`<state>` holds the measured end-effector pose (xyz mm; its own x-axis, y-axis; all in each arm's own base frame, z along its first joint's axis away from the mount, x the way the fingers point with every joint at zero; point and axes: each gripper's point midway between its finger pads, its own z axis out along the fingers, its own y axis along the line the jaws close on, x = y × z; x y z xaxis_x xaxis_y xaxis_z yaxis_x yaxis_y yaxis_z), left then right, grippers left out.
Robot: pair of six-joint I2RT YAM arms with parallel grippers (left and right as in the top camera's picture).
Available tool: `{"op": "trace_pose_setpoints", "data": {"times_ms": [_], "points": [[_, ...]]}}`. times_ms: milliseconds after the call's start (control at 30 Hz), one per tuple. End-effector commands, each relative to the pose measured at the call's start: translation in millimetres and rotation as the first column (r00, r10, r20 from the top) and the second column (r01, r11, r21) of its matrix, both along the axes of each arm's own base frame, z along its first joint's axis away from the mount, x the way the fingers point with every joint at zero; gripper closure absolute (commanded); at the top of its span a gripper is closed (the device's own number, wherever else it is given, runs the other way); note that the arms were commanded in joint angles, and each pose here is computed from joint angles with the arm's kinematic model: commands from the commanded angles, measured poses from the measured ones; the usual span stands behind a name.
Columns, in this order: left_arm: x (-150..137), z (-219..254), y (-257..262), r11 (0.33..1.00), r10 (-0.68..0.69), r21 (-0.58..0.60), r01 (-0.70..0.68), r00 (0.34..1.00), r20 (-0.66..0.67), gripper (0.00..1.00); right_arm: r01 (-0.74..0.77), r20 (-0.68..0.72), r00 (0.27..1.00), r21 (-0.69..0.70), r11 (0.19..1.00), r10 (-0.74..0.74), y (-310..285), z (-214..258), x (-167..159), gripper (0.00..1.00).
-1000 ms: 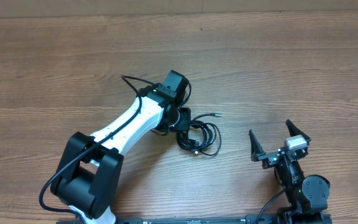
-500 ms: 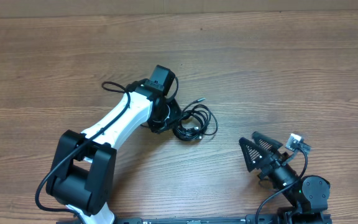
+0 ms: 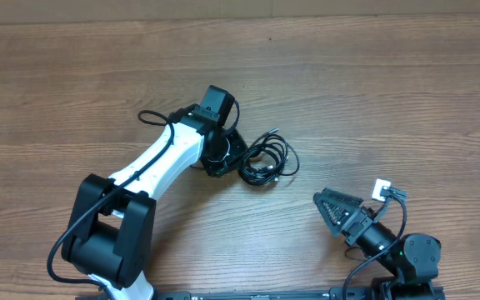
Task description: Untangle cables
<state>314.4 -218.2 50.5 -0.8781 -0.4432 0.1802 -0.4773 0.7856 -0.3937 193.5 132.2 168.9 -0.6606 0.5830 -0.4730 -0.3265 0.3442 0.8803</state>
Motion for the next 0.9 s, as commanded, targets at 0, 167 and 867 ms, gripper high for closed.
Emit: {"op": "trace_pose_setpoints", "data": {"times_ms": [0,167,867], "points": [[1,20,-18,0.991,0.057,-0.121,-0.063,0.997,-0.056,0.96,-0.083,-0.071,0.994,0.024,0.996,0.084,10,-11,-9,0.00],[-1,30,-32,0.975,0.068,-0.206,-0.088,0.993,-0.099,0.96,-0.038,-0.259,0.963,0.141,0.989,0.074,9,-21,-5,0.00],[-15,49,-68,0.909,0.193,-0.293,-0.297,0.922,-0.336,0.96,0.107,-0.266,0.956,-0.074,0.991,-0.123,-10,-62,28,0.16]]}}
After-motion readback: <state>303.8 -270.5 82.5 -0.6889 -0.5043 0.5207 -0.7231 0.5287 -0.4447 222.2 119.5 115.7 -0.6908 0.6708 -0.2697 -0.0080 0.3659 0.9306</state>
